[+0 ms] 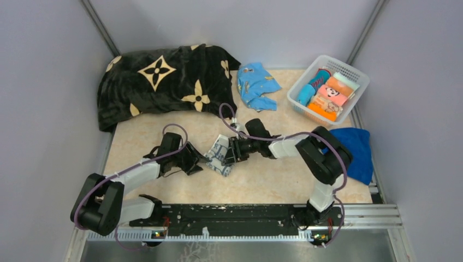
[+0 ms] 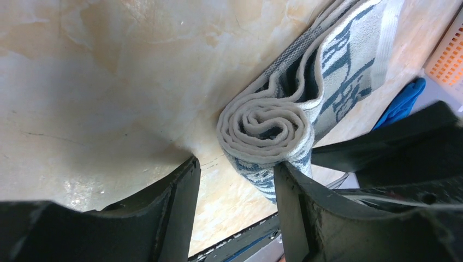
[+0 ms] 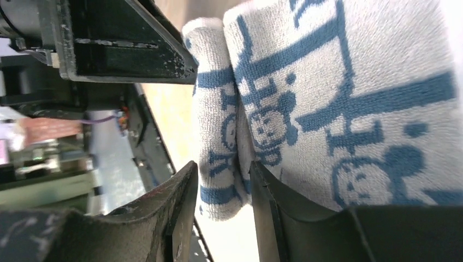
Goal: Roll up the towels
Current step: Roll the towel at the center of the board.
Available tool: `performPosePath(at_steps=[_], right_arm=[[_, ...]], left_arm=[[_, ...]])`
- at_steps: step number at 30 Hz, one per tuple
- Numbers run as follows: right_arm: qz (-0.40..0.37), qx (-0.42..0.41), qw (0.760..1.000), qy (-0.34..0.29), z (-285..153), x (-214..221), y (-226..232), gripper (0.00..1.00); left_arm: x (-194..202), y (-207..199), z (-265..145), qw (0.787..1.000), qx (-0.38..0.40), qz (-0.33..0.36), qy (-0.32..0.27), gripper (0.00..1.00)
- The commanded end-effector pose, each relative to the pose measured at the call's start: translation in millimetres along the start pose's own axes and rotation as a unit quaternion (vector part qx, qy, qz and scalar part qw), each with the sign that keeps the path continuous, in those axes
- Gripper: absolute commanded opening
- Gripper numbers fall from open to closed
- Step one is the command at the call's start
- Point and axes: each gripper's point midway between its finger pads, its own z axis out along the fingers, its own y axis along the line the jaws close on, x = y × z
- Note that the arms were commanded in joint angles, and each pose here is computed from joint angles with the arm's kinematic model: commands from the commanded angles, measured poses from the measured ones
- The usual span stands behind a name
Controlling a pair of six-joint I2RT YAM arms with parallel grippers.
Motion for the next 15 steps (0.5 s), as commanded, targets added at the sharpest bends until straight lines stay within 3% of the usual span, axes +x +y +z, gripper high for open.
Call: performPosePath(at_steps=[1,6,15], right_arm=[[-0.127,0.133,0.983,-0.019,-28,-24,1,0.41],[-0.256,0.222,0.941,-0.018,-39,-27,27,0.41],[-0.416,0.274,0.867,-0.003,-13,-9,61,0.42]], left_arm=[[-6,22,5,0.998,-0.048,-0.018,-0.02,0.59],[-5,23,6,0.998,-0.052,-0.021,-0.015,0.59],[-4,24,7,0.998,-0.054,-0.022,-0.014,0.59]])
